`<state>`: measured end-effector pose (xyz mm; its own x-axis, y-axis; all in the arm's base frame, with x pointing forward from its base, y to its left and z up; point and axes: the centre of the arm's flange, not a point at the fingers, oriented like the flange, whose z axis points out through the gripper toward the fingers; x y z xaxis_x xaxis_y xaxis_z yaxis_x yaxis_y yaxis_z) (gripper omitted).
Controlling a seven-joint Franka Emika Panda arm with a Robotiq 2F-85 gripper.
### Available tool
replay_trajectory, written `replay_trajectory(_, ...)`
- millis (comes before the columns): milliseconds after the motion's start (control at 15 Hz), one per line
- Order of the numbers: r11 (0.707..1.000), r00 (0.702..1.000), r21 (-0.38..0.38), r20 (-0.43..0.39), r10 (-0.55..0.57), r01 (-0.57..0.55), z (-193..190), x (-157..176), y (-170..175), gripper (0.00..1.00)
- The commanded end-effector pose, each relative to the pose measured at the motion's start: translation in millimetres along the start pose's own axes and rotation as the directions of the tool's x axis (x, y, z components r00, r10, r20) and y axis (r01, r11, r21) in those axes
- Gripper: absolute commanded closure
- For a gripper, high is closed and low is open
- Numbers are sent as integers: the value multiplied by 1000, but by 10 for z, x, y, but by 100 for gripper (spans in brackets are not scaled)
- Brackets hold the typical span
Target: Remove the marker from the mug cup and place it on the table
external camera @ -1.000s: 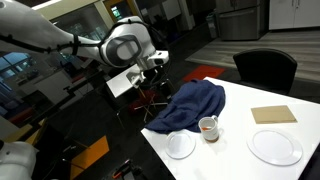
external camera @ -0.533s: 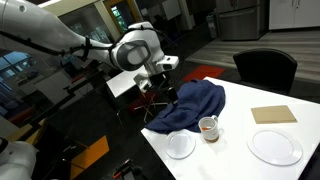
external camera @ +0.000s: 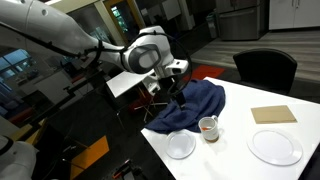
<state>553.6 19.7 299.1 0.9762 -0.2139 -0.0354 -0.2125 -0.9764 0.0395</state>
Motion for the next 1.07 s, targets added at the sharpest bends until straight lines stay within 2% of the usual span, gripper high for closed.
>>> replay_trajectory(0,1000,1000,-6,3,-22,22,263,406,67,0)
replay_trajectory(267,997,996,-8,35,-81,81,507,615,198,2)
replay_trajectory(467,993,991,-13,58,-119,120,633,725,285,19)
replay_trajectory(533,991,989,-12,65,-134,135,682,756,307,23)
replay_trajectory(600,989,987,-12,71,-147,148,720,776,315,22)
replay_trajectory(667,987,984,-13,74,-160,161,764,798,323,30)
replay_trajectory(733,984,981,-15,82,-178,179,818,816,327,27)
replay_trajectory(1000,968,962,-23,119,-246,251,1046,871,314,29)
